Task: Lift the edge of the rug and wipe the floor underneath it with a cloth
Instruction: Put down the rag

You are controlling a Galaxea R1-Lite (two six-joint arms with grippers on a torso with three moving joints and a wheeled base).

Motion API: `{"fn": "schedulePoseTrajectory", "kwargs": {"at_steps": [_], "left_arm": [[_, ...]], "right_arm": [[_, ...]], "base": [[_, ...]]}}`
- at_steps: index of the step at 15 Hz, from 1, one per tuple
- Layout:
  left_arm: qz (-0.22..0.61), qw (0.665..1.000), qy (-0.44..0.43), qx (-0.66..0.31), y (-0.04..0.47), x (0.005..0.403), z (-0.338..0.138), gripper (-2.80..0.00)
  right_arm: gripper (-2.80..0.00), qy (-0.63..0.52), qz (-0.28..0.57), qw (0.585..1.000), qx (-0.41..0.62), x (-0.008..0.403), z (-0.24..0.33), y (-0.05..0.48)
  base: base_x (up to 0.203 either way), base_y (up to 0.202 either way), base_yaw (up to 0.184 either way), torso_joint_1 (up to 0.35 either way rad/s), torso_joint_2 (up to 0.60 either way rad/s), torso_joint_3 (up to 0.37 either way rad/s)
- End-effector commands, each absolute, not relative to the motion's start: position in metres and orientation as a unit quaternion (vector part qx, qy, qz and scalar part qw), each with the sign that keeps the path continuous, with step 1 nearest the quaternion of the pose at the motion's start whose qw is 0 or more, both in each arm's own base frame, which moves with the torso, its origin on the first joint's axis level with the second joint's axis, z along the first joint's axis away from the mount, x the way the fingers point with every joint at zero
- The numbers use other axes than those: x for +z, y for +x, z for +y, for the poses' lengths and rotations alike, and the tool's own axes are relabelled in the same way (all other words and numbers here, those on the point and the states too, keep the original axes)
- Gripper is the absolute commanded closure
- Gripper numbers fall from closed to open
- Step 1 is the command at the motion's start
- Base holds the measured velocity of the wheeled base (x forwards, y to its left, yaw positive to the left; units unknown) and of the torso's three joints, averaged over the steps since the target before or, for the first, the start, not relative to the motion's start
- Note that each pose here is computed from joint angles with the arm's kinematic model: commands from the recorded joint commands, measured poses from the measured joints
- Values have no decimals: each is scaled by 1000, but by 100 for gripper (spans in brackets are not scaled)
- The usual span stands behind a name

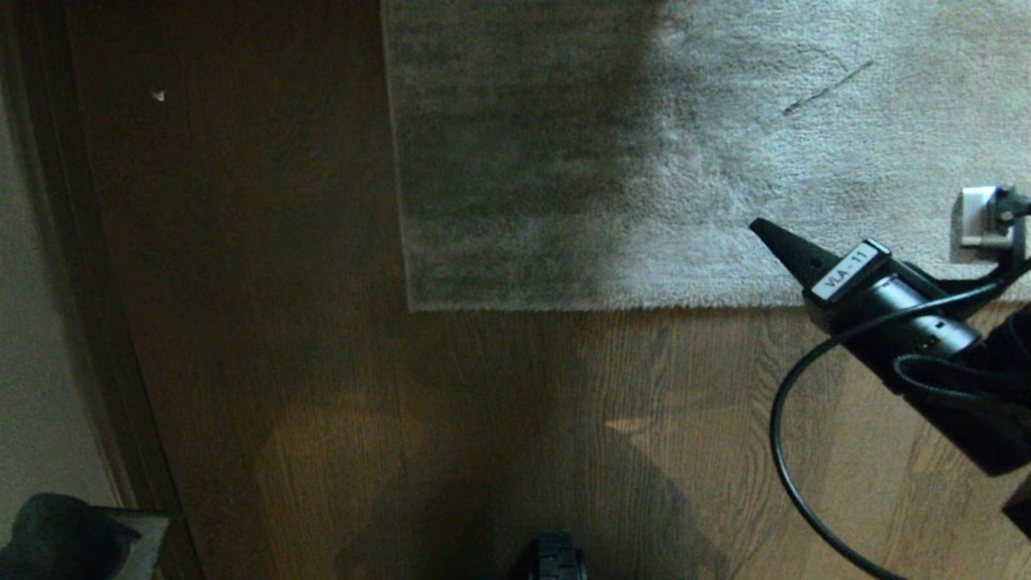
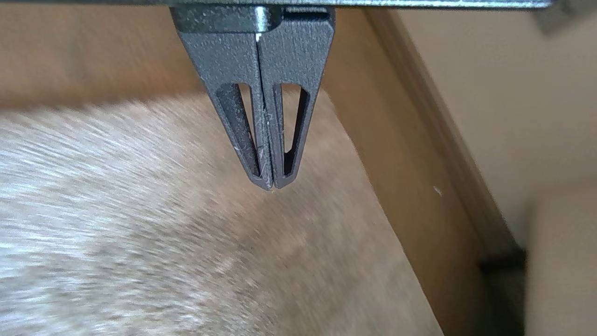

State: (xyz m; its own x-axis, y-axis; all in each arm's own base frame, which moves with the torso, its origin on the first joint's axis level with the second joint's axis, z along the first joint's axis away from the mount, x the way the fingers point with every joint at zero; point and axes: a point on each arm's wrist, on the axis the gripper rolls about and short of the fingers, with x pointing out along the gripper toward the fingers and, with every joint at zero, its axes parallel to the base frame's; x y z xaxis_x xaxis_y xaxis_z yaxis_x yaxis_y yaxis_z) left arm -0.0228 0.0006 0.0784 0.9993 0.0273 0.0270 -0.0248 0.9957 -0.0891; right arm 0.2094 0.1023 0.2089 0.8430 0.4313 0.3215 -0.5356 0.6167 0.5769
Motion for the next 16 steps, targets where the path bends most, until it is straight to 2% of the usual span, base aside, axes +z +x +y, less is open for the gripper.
{"fn": "schedulePoseTrajectory", "kwargs": {"at_steps": [1,8,16], "left_arm": [[-14,999,-45,13,-23,78,1,0],[-14,999,-45,14,-23,78,1,0],[-14,999,-45,13,-23,79,1,0]], "right_arm": [[0,320,-90,906,263,212,85,178],[0,266,-74,940,198,182,48,138],[0,242,-129,949,153,180,22,95]], "base": [[0,0,0,0,0,0],[0,0,0,0,0,0],[0,0,0,0,0,0]]}}
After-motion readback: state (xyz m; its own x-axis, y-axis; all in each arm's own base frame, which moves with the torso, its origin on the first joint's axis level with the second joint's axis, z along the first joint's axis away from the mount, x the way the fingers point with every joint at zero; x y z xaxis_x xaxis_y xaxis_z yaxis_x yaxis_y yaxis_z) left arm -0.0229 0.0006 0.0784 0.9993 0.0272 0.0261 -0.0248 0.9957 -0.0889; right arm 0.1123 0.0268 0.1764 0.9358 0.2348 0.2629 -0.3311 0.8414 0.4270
